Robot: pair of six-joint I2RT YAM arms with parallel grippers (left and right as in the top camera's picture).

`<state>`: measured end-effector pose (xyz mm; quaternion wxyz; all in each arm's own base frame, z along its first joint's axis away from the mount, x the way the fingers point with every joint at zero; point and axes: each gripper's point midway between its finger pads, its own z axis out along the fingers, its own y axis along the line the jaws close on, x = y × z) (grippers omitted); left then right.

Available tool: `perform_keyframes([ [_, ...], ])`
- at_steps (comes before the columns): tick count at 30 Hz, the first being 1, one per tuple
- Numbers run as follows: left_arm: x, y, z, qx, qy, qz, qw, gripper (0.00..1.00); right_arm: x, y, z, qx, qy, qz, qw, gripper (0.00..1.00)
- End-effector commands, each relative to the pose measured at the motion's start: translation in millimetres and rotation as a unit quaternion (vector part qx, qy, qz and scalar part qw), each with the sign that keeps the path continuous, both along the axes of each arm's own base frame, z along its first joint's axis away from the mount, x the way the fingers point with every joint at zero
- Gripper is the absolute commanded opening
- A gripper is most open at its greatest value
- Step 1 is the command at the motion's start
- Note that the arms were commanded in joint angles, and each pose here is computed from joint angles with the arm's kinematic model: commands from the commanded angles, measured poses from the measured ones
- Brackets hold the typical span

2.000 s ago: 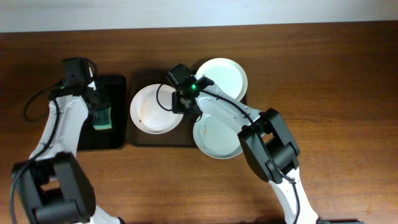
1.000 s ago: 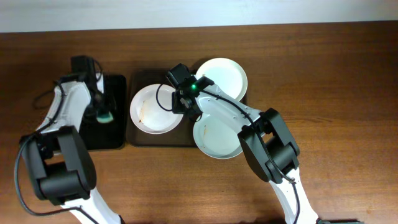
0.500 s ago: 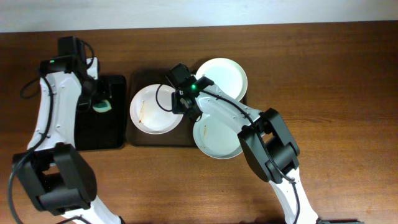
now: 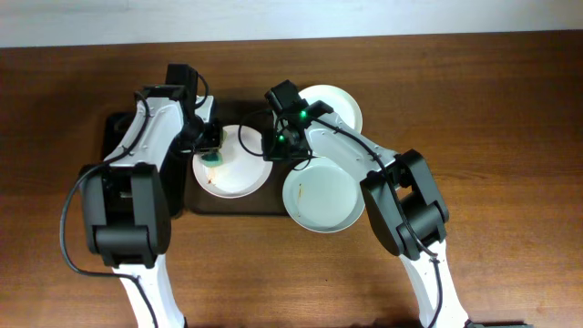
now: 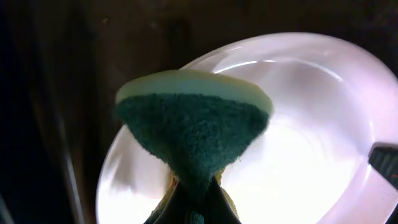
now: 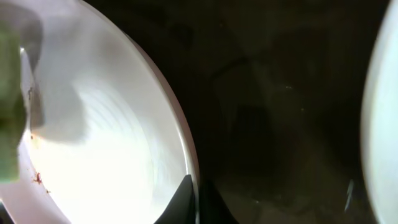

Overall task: Clean dirty plates on tray and stack at the side
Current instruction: 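Grasp the green sponge from the black tray with the left gripper, then scrub the held plate with the sponge in the left gripper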

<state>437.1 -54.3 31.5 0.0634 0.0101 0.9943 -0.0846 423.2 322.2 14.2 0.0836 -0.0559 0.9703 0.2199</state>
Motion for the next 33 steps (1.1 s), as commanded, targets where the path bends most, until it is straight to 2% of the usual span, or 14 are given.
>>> perform_keyframes([
  [1,-9.9,-21.0,-24.1,-0.014,0.019,-0.028,0.999,0.01,-4.1,5.5,-1.2,0.011,0.007,0.012,1.000,0.04],
  [4,-26.8,-20.8,-50.8,-0.010,0.054,-0.020,0.998,0.01,-4.2,5.3,-1.3,0.010,0.007,0.012,1.000,0.04],
  [9,-75.3,-10.7,-39.4,0.012,0.158,-0.035,0.987,0.01,-4.1,5.3,-1.3,0.010,0.007,0.012,1.000,0.04],
  [11,-78.1,5.1,-33.1,0.058,0.168,-0.037,0.983,0.01,-4.0,5.4,-1.2,0.010,0.006,0.012,1.000,0.04],
  [13,-81.4,8.7,-23.0,0.067,0.179,-0.059,0.980,0.01,-3.4,4.6,-1.2,0.010,0.006,0.011,1.000,0.04],
  [15,-62.6,17.4,-23.7,0.097,0.143,-0.057,0.983,0.01,-3.4,4.6,-1.2,0.010,0.006,0.011,1.000,0.04],
  [17,-27.9,13.2,-28.3,0.092,0.073,-0.036,0.992,0.01,-3.4,4.6,-1.2,0.010,0.006,0.011,1.000,0.04],
  [20,9.6,8.7,-31.7,0.086,-0.007,-0.028,0.996,0.01,-3.3,4.6,-1.2,0.010,0.006,0.011,1.000,0.04],
  [23,23.5,0.3,-29.3,0.082,-0.038,-0.033,0.995,0.01,-3.1,4.6,-1.2,0.010,0.006,0.011,1.000,0.04],
  [28,21.1,21.0,-27.6,0.129,-0.029,0.067,0.989,0.01,-2.5,4.5,-1.2,0.010,0.004,0.010,1.000,0.04],
  [29,20.2,10.3,-28.4,0.106,-0.026,0.064,0.992,0.01,-2.3,4.6,-1.1,0.010,0.004,0.010,1.000,0.04],
  [31,13.0,-43.0,-25.6,-0.016,-0.023,-0.064,0.998,0.01,-2.3,4.5,-1.2,0.010,0.004,0.010,1.000,0.04],
  [33,4.3,-79.4,-13.8,-0.120,-0.034,-0.153,0.980,0.01,-2.3,4.5,-1.2,0.010,0.004,0.010,1.000,0.04],
])
